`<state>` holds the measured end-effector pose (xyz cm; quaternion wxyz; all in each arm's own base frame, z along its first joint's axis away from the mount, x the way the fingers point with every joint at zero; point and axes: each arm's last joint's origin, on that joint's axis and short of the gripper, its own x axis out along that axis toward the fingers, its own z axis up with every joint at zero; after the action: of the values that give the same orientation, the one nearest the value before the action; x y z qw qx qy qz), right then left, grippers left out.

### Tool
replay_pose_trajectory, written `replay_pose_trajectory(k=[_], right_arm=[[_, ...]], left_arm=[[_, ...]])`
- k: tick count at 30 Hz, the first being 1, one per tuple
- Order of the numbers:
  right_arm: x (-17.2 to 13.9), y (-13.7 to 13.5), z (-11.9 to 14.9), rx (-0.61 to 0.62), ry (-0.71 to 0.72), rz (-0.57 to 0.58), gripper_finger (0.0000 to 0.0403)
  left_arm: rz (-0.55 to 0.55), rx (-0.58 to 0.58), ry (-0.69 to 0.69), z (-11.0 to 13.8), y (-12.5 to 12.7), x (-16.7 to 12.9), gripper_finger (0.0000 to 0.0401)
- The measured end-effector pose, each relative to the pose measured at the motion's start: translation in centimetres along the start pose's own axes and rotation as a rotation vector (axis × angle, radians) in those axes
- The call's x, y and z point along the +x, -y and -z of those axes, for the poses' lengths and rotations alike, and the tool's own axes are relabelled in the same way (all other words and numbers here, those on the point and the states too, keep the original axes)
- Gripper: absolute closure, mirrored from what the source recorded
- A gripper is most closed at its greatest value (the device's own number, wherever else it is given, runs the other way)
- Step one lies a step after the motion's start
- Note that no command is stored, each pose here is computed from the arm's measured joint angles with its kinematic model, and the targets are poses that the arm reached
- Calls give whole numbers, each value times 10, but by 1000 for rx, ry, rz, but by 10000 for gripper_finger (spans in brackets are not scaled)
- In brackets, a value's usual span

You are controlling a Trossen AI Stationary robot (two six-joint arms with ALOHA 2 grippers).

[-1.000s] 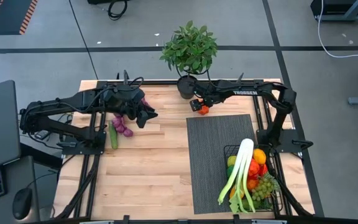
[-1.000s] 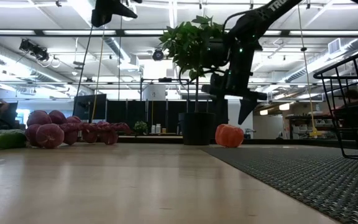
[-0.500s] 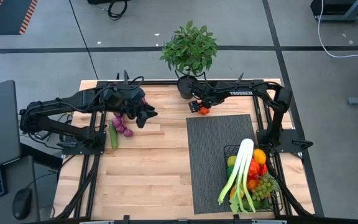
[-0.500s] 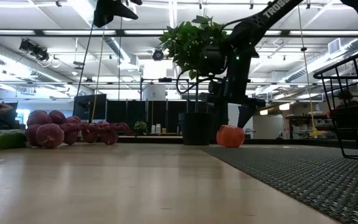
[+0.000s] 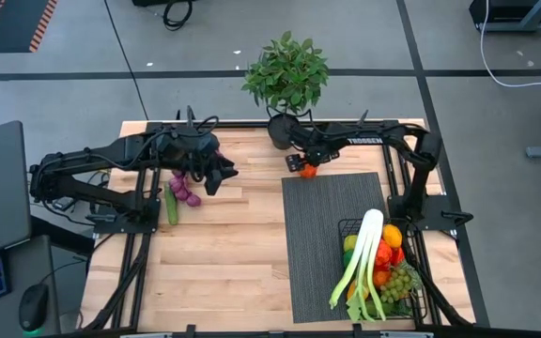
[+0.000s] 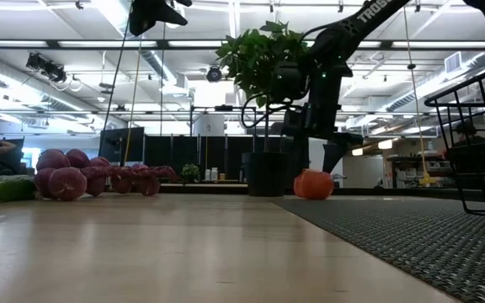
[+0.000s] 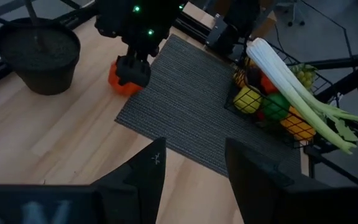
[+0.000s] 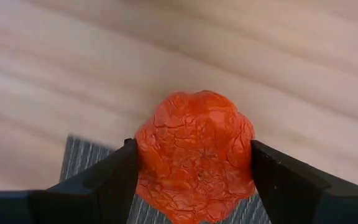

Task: Build produce basket
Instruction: Put the squash into the black wire basket

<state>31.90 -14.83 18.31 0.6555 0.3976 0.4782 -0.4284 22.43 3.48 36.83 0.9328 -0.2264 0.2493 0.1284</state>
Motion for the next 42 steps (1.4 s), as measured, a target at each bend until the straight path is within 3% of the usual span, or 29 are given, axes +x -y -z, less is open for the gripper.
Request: replay_pose_trajectory(k=[10, 17, 28, 32, 37, 42], right_arm=[[-44, -1, 19, -39, -126, -174, 129], [-108, 3, 62, -48, -264, -304, 129], [-206, 47, 133, -15, -475, -507, 129], [-223, 65, 159, 13, -604, -459, 129], [-231, 81, 188, 78, -779, -261, 125], [-234, 81, 211, 107, -861, -116, 115]], left_arm=[[0, 24, 1, 0, 0, 0, 229], [-1, 14, 19, -2, 0, 0, 229], [6, 3, 59, -5, 2, 0, 229], [5, 48, 59, -5, 2, 0, 229], [4, 61, 59, -5, 2, 0, 229], [4, 61, 58, -5, 2, 0, 229]])
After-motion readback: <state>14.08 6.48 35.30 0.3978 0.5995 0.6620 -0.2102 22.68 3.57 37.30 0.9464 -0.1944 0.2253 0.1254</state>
